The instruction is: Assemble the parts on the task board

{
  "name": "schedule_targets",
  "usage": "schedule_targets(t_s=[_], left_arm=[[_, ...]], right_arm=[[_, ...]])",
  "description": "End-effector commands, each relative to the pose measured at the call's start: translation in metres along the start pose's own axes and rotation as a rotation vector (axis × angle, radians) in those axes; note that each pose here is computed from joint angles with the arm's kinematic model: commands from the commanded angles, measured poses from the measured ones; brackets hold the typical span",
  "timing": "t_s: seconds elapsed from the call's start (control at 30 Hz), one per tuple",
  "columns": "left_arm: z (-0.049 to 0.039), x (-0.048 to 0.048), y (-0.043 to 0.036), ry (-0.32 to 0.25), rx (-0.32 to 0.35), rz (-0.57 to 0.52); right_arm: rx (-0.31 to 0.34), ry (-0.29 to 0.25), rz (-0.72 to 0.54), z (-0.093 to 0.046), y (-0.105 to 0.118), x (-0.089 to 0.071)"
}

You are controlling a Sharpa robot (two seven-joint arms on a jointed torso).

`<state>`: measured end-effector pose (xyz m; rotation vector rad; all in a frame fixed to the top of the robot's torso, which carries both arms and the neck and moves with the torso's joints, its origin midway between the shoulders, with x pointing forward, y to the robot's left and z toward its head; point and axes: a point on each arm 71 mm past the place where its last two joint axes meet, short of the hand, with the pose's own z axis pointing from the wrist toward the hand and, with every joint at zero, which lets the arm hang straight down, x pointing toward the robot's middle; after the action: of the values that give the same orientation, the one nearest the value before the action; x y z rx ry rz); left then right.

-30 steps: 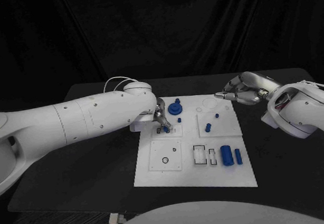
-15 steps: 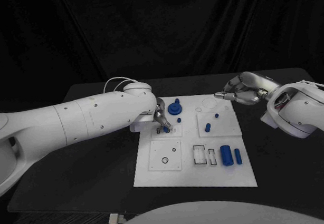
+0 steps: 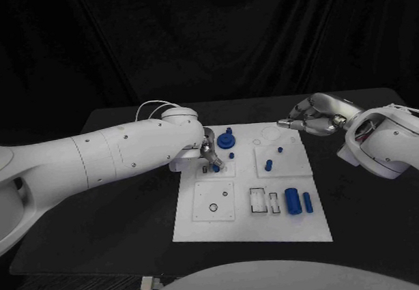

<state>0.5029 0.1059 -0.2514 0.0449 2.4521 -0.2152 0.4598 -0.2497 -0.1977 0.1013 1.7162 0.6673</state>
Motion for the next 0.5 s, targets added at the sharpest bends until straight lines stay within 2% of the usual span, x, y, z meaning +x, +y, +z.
schedule_targets(t_s=[0.03, 0.5], left_arm=[[0.0012, 0.0033, -0.0038, 0.009, 0.021, 0.002], [0.0018, 0.0042, -0.0042, 0.017, 0.016, 0.008]], right_arm=[[0.017, 0.006, -0.001, -0.0005, -0.0014, 0.0011], [0.018, 0.008, -0.002, -0.0005, -0.002, 0.0011]])
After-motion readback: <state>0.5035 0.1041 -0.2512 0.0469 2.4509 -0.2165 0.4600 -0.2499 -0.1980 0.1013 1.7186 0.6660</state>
